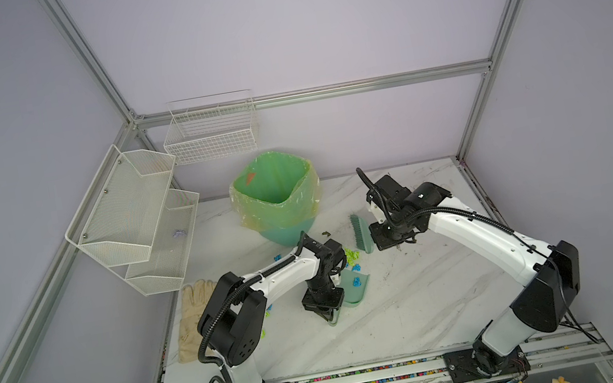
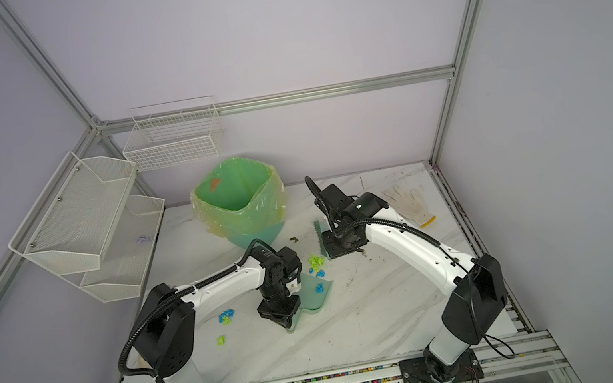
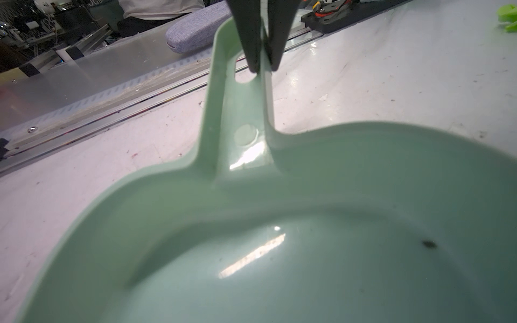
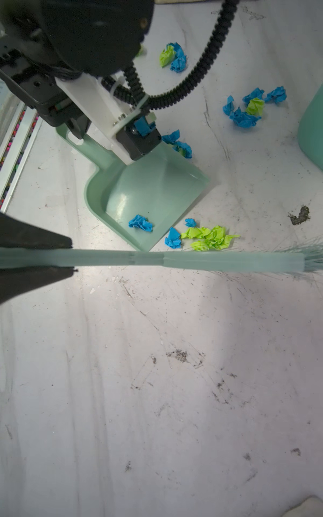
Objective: Sweep away the paper scraps from the table
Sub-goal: 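Brush more blue and green scraps into the dustpan with the right gripper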
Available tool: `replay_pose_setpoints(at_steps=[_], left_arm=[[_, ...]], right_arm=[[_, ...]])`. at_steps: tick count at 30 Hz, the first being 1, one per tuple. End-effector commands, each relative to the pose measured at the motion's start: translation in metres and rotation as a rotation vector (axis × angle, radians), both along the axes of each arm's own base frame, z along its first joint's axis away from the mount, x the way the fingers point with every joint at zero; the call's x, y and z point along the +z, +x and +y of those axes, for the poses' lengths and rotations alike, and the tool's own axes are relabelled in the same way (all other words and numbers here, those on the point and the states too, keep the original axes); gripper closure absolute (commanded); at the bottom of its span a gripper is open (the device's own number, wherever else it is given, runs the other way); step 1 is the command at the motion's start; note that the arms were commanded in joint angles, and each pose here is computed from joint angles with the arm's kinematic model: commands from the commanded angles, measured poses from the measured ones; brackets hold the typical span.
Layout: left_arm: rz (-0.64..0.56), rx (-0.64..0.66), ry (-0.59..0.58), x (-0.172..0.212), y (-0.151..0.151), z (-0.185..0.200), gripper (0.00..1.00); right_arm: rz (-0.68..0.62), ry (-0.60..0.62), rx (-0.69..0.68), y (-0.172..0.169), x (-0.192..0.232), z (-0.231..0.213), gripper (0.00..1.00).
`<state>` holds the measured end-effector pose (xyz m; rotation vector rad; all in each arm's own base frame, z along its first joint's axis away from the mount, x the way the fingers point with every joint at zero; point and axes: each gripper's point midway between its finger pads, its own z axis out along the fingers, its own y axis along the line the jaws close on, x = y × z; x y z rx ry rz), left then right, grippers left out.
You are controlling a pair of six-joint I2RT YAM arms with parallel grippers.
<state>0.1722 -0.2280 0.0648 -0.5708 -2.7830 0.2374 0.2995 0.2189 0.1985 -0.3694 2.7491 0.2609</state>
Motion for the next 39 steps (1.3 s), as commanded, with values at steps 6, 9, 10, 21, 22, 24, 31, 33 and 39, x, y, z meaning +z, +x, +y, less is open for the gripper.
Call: replay_pose_setpoints(at_steps=[6,9,10,21,22,24,31,33,39], left_arm=[[-0.029,0.008,-0.086,0.02,0.018,-0.01,1.0],[-0.028,0.006,-0.08,0.018,0.019,-0.007,1.0],[-0.025,0.01,-0.08,0.017,0.02,-0.006,1.0],[-0.025,0.012,-0.08,0.018,0.029,-0.005,1.0],[-0.025,0.012,-0.081,0.018,0.03,-0.005,1.0],[-0.026,0.014,-0.082,0.018,0.032,-0.006,1.0],[-0.029,0.008,-0.08,0.021,0.036,-0.007,1.0],[-0.03,0.009,-0.078,0.021,0.036,-0.006,1.0],[-0.039,0.008,-0.079,0.023,0.038,-0.007,1.0]], right_arm=[[-0.135,-0.083,0.008,0.054,-0.003,0.014,1.0],[-0.125,-0.115,0.038,0.058,-0.016,0.016,1.0],[-0.115,-0.13,0.043,0.058,-0.021,0.015,1.0],[0.028,-0.024,0.197,0.006,-0.05,0.037,1.0],[0.039,-0.007,0.211,-0.002,-0.05,0.039,1.0],[0.053,0.034,0.234,-0.018,-0.045,0.044,1.0],[0.08,0.209,0.279,-0.065,-0.008,0.048,1.0],[0.083,0.209,0.267,-0.071,-0.003,0.042,1.0],[0.034,0.173,0.133,-0.066,0.011,0.021,1.0]])
